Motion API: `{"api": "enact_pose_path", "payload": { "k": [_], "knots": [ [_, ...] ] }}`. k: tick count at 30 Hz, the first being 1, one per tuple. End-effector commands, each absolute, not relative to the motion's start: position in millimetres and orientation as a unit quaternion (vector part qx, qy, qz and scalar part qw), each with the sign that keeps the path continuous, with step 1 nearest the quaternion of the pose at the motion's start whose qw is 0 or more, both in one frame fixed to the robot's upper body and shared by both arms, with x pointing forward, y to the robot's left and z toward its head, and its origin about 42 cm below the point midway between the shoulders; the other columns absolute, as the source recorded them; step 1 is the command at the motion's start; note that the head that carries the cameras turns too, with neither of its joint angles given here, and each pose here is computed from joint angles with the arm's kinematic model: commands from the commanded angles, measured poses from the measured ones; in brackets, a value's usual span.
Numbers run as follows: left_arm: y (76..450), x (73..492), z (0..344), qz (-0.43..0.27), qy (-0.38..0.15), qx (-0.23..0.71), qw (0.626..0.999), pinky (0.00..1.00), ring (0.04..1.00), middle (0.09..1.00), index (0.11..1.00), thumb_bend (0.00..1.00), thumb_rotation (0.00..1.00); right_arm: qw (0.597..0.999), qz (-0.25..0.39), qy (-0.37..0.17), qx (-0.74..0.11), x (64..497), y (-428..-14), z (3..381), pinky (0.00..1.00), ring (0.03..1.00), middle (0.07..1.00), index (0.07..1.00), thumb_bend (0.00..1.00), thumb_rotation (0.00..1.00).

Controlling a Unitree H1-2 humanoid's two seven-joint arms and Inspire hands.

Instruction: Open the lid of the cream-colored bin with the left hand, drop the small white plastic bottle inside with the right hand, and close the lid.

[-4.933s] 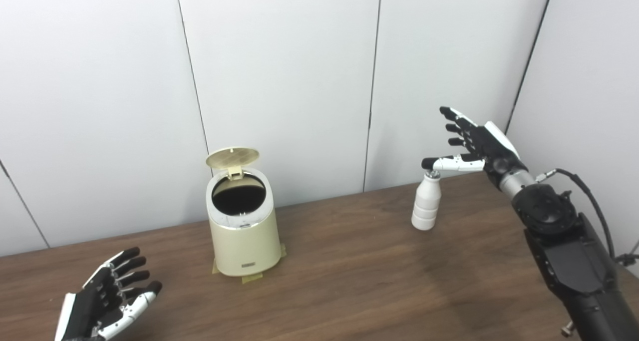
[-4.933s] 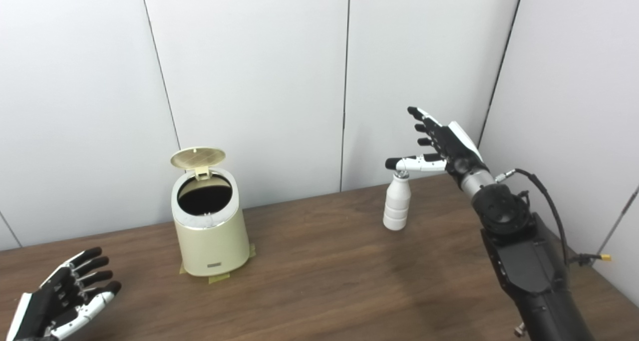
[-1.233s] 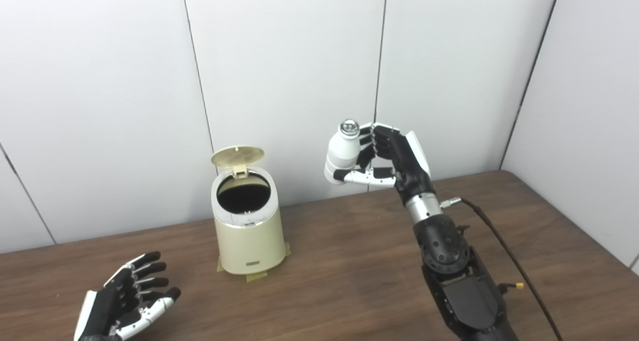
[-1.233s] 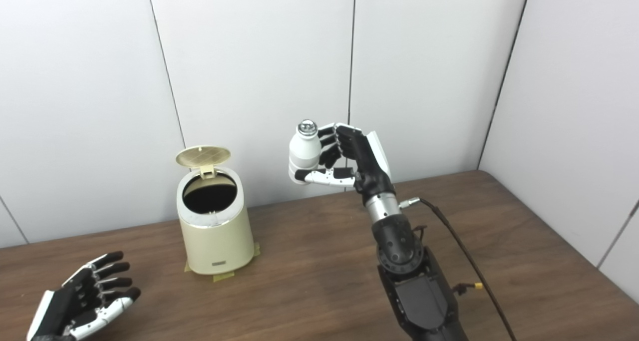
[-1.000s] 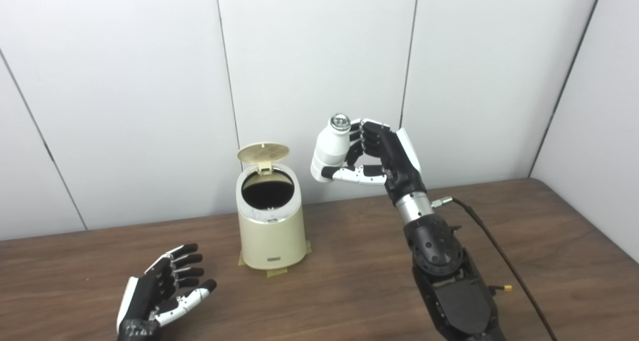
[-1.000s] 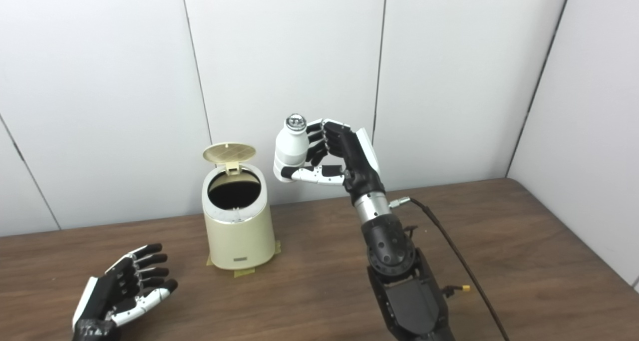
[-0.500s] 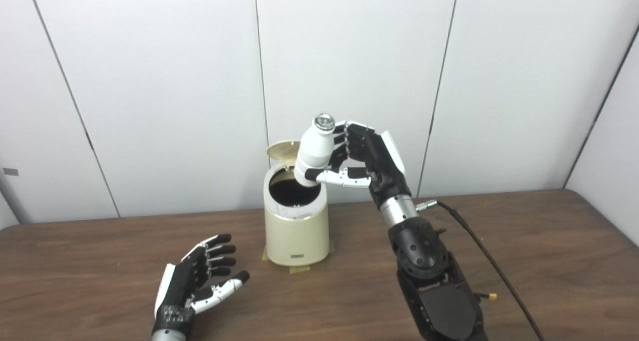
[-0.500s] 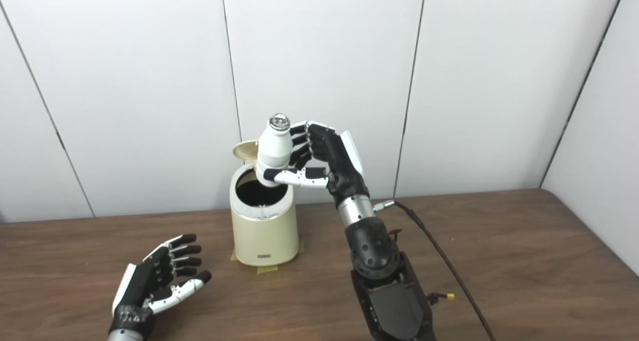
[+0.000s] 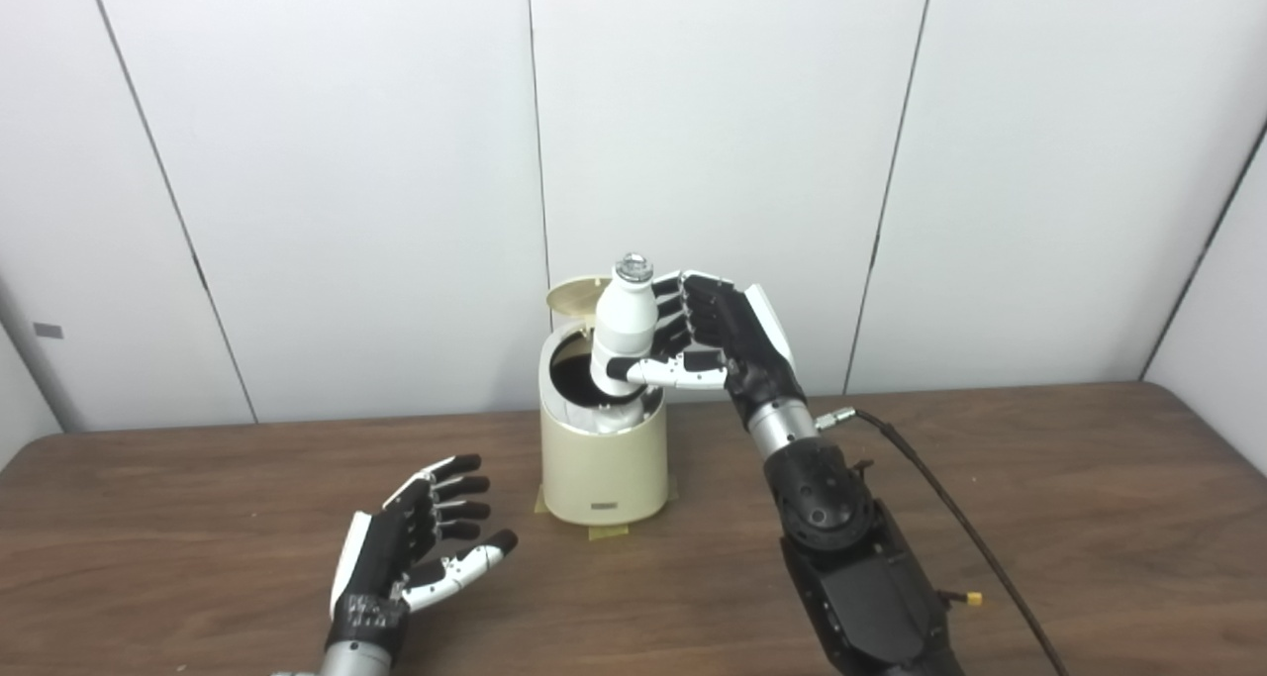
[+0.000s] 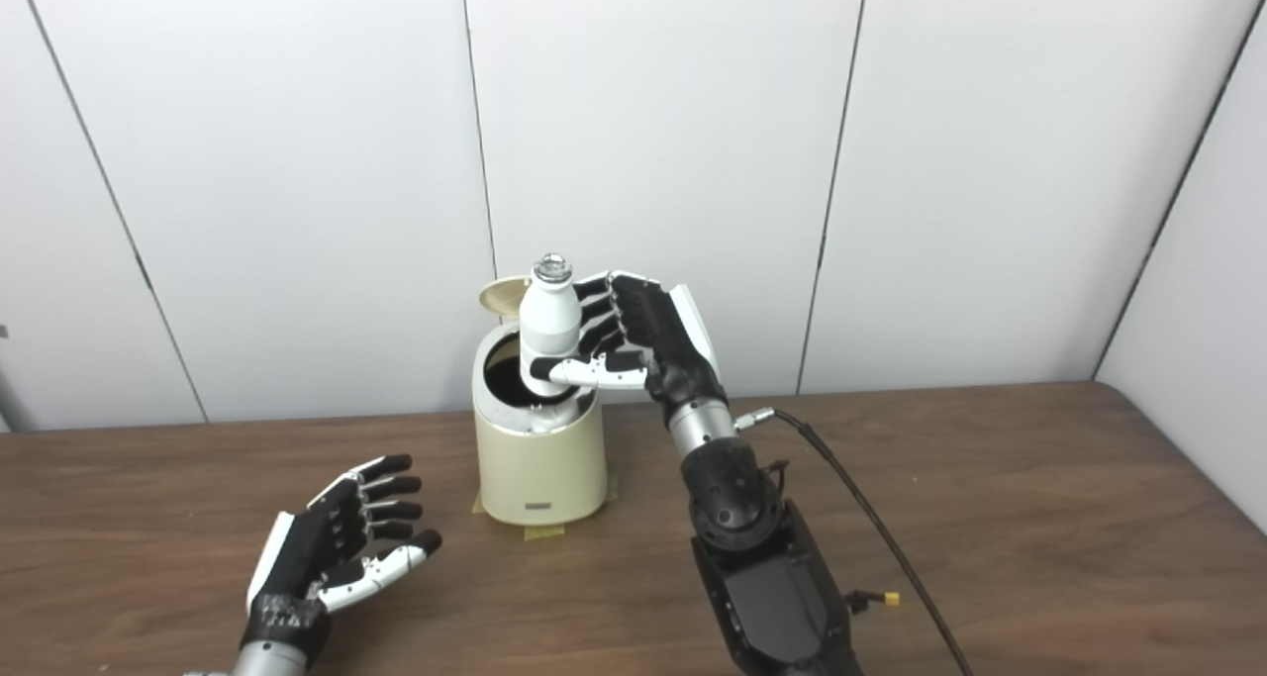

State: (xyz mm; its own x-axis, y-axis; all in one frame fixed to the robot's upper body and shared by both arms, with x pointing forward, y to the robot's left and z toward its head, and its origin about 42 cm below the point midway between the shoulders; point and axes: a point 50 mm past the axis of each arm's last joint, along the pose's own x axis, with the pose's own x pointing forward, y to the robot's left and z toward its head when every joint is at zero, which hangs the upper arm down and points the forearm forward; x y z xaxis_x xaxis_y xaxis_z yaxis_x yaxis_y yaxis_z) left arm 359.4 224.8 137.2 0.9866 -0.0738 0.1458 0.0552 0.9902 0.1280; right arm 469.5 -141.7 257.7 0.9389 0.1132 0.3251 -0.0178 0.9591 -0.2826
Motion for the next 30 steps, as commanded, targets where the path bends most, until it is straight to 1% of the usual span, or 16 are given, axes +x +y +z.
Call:
{"api": "enact_pose_path", "payload": {
  "k": [1,6,10,16,24,30],
  "knots": [
    [218,371,165,-0.035,-0.122,0.065,0.990,0.64,0.666,0.735,0.786,0.70,0.01,0.961,0.024,-0.237,-0.141,479,-139,299,0.32,0.386,0.466,0.543,0.51,0.00],
    [215,370,165,-0.035,-0.120,0.054,0.991,0.64,0.669,0.736,0.785,0.71,0.02,0.962,0.019,-0.228,-0.150,486,-141,298,0.32,0.386,0.465,0.545,0.51,0.00],
    [213,370,165,-0.035,-0.122,0.053,0.991,0.64,0.671,0.735,0.782,0.71,0.00,0.961,0.019,-0.229,-0.152,491,-142,299,0.32,0.384,0.469,0.546,0.51,0.00],
    [210,370,165,-0.035,-0.121,0.055,0.991,0.65,0.673,0.737,0.781,0.71,0.00,0.960,0.019,-0.234,-0.154,496,-141,299,0.32,0.387,0.470,0.544,0.51,0.00],
    [208,370,167,-0.035,-0.119,0.056,0.991,0.63,0.676,0.740,0.782,0.71,0.00,0.961,0.016,-0.230,-0.155,498,-140,297,0.32,0.385,0.471,0.548,0.51,0.00],
    [205,369,168,-0.034,-0.117,0.053,0.991,0.65,0.665,0.730,0.777,0.71,0.00,0.960,0.014,-0.225,-0.166,496,-138,292,0.33,0.392,0.467,0.545,0.51,0.00]
  ]
}}
